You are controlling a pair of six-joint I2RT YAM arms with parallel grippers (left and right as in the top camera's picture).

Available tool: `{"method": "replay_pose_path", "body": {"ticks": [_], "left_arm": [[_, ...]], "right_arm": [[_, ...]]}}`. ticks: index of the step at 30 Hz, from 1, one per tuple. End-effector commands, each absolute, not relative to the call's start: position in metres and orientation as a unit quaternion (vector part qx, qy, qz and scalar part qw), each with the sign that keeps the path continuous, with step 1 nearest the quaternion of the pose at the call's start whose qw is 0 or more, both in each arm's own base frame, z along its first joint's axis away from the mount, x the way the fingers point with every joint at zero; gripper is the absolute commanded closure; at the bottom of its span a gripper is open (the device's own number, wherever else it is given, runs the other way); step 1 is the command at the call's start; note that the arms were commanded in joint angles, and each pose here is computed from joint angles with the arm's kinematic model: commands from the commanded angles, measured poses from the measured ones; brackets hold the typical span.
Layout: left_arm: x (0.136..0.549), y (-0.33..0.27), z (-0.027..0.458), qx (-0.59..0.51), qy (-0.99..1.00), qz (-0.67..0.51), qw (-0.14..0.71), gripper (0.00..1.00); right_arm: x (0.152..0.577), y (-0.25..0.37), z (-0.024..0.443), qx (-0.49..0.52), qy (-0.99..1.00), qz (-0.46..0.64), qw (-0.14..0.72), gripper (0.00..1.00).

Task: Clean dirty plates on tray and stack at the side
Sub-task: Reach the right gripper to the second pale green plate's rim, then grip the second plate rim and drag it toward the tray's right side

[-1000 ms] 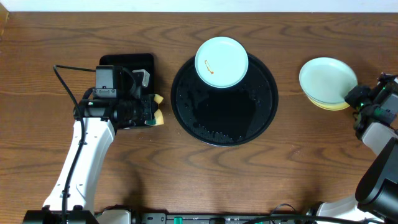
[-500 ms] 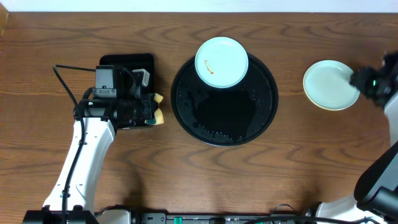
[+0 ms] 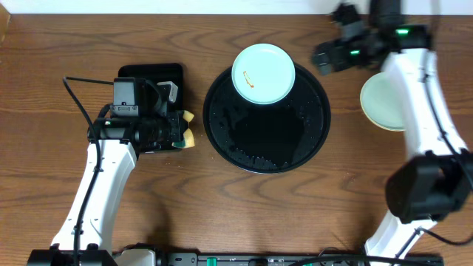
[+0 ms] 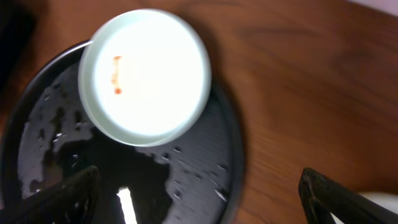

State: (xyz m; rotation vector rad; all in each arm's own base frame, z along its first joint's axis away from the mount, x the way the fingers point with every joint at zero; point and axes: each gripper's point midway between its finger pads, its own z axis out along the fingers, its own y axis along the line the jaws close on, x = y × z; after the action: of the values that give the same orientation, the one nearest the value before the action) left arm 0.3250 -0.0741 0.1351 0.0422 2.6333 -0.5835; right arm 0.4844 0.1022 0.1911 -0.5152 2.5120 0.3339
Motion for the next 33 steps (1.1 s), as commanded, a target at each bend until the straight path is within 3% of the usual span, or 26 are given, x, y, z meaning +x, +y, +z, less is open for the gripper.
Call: {"method": "replay_pose_path", "body": {"ticks": [1,4,8,11,14,16,22,24,28,31,33], "left_arm": [[0.324,-0.075,0.135,0.021,0.952,-0.214,0.22,0.92],[0.324,-0.074,0.135,0.021,0.952,-0.214,0.22,0.92],[0.324,-0.075,0.135,0.021,0.952,-0.214,0.219,0.92],[0.322,-0.074,0.134,0.019,0.953,-0.214,0.214,0.92],[0.319,-0.074,0.132,0.018,0.954,-0.214,0.209,0.92],[0.319,-0.074,0.132,0.018,0.954,-0.214,0.207,0.92],[0.321,-0.074,0.133,0.019,0.954,-0.214,0.211,0.92],[0.321,-0.074,0.133,0.019,0.954,-0.214,0.211,0.92],[0.323,-0.074,0.134,0.02,0.952,-0.214,0.217,0.92],[0.324,-0.074,0.135,0.021,0.952,-0.214,0.219,0.92],[0.324,-0.074,0.135,0.021,0.952,-0.214,0.22,0.92]], "right_arm": [[0.49,0.142,0.17,-0.267,0.916,0.108,0.28,0.01],[0.505,0.156,0.145,-0.279,0.915,0.069,0.282,0.06],[0.532,0.163,0.107,-0.273,0.915,0.046,0.292,0.39],[0.555,0.165,0.084,-0.267,0.91,0.042,0.316,0.43],[0.578,0.163,0.073,-0.235,0.907,0.039,0.347,0.55],[0.59,0.163,0.061,-0.217,0.905,0.044,0.362,0.58],[0.591,0.164,0.039,-0.212,0.911,0.049,0.352,0.65],[0.588,0.164,0.031,-0.213,0.914,0.049,0.342,0.75],[0.586,0.163,0.021,-0.213,0.917,0.049,0.333,0.78],[0.587,0.163,0.023,-0.213,0.917,0.046,0.334,0.99],[0.592,0.153,0.043,-0.203,0.915,0.031,0.346,0.99]]}}
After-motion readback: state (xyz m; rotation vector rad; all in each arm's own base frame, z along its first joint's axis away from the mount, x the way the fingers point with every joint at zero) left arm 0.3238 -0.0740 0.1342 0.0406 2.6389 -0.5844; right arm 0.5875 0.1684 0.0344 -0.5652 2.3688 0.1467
